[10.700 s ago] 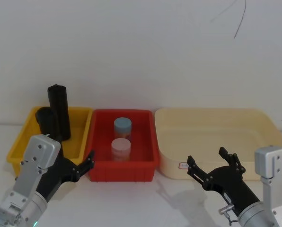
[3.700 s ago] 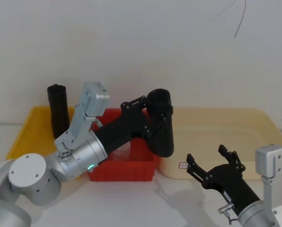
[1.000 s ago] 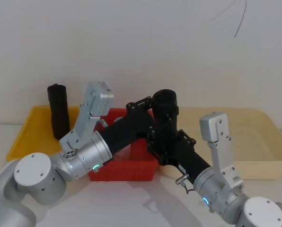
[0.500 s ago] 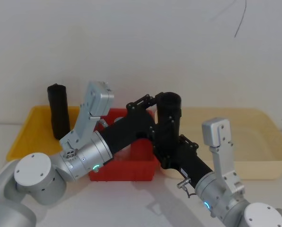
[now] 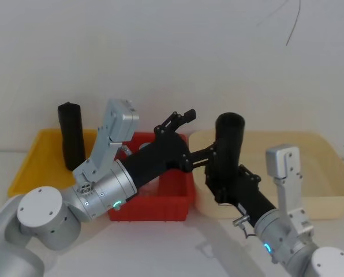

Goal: Pick up the garbage bag with the one hand and transfer it to the other hand.

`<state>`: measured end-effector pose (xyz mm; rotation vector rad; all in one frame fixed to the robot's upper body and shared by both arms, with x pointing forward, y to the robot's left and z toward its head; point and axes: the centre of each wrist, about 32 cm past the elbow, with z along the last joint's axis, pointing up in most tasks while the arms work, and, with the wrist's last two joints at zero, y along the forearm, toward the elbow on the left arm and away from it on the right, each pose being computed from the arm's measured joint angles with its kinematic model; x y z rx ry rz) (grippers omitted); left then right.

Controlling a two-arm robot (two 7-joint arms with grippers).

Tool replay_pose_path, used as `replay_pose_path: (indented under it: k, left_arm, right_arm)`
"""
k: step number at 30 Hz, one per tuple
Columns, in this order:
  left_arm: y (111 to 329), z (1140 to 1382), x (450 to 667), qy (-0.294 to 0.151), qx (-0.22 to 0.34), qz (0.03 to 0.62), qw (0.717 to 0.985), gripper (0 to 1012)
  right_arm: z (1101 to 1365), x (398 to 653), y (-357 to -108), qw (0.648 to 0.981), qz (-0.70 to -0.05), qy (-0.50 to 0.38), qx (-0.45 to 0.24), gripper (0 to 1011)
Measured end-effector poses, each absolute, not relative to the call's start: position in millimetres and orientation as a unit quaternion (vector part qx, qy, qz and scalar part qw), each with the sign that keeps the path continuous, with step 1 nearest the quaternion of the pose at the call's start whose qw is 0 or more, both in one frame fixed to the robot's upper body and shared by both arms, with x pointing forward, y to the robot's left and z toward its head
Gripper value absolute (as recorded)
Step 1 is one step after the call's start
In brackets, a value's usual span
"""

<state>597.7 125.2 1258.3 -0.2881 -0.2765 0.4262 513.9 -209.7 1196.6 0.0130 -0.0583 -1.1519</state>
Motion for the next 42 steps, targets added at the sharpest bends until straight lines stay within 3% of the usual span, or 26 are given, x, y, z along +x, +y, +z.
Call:
replay_pose_path:
  k: [23,29,39,42]
  left_arm:
    - [125,1258,598,-0.136,-0.142,0.21,0.958,1002]
    - [125,1258,598,-0.136,-0.142,0.21,0.958,1002]
    - [126,1258,597,-0.137,-0.143,0.214,0.957,1002]
    - [128,1259,597,-0.139,-0.147,0.222,0.954,1002]
  right_arm:
    - [1217,582,-280,0.778,-0.628,-0.009,-0.021,516]
    - [1226,593,-298,0.763,-0.646,-0.009,-0.024,679]
    - [1239,590,-303,0.761,-0.648,-0.02,-0.02,971]
    - [1243,587,-301,0.764,-0.644,-0.026,-0.016,1001]
